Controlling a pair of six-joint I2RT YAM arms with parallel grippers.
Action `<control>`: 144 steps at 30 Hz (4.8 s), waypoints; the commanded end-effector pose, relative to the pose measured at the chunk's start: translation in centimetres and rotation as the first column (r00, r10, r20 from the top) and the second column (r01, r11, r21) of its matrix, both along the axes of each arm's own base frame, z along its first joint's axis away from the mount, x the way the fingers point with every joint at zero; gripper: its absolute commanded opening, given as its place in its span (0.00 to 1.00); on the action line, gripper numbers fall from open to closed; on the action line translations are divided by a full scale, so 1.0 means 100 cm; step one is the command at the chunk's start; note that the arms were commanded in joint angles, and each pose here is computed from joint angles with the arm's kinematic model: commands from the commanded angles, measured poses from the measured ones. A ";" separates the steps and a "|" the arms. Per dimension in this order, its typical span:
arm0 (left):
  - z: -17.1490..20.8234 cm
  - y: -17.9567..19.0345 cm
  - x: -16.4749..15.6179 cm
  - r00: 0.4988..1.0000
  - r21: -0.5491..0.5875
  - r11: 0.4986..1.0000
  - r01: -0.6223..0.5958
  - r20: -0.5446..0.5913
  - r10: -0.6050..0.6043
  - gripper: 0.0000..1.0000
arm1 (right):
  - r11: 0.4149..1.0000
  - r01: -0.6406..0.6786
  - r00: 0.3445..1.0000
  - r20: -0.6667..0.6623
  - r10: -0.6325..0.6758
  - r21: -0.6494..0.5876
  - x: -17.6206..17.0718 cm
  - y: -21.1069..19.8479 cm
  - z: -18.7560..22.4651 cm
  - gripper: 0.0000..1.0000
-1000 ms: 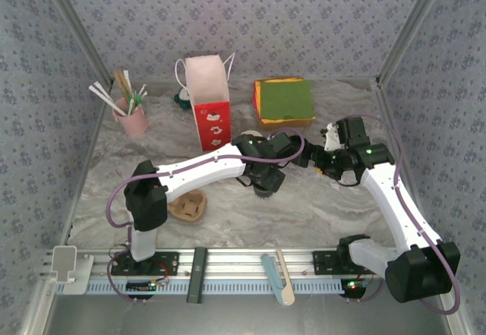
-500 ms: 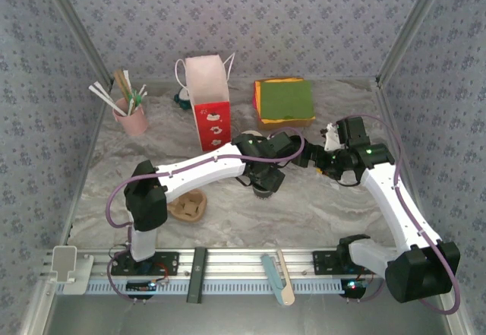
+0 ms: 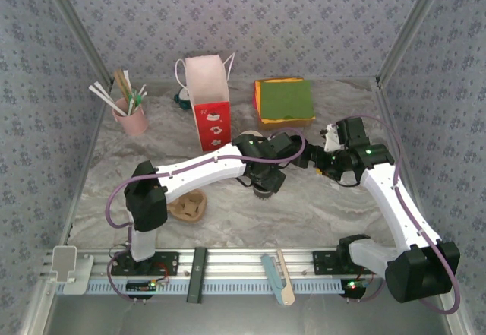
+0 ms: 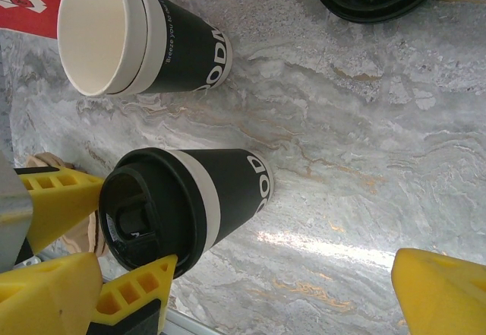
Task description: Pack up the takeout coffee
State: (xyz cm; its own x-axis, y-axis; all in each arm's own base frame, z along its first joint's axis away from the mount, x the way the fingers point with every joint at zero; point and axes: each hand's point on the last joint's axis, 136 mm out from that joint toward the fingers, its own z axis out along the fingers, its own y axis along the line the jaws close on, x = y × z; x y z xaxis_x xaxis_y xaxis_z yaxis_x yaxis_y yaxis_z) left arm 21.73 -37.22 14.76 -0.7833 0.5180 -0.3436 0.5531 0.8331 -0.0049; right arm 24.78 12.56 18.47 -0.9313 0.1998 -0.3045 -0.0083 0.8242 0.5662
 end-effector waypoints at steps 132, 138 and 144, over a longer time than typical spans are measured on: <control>-0.013 0.049 0.029 0.914 -0.380 0.842 -0.383 -0.285 0.288 0.66 | 0.965 -0.263 0.955 -0.144 0.258 -0.014 0.003 0.085 -0.069 0.53; 0.007 0.041 0.022 0.917 -0.453 0.809 -0.373 -0.312 0.248 0.66 | 0.965 -0.263 0.956 -0.141 0.258 -0.015 0.003 0.085 -0.068 0.53; 0.001 0.041 0.017 0.910 -0.451 0.806 -0.383 -0.336 0.244 0.62 | 0.965 -0.262 0.956 -0.142 0.257 -0.015 0.003 0.085 -0.069 0.53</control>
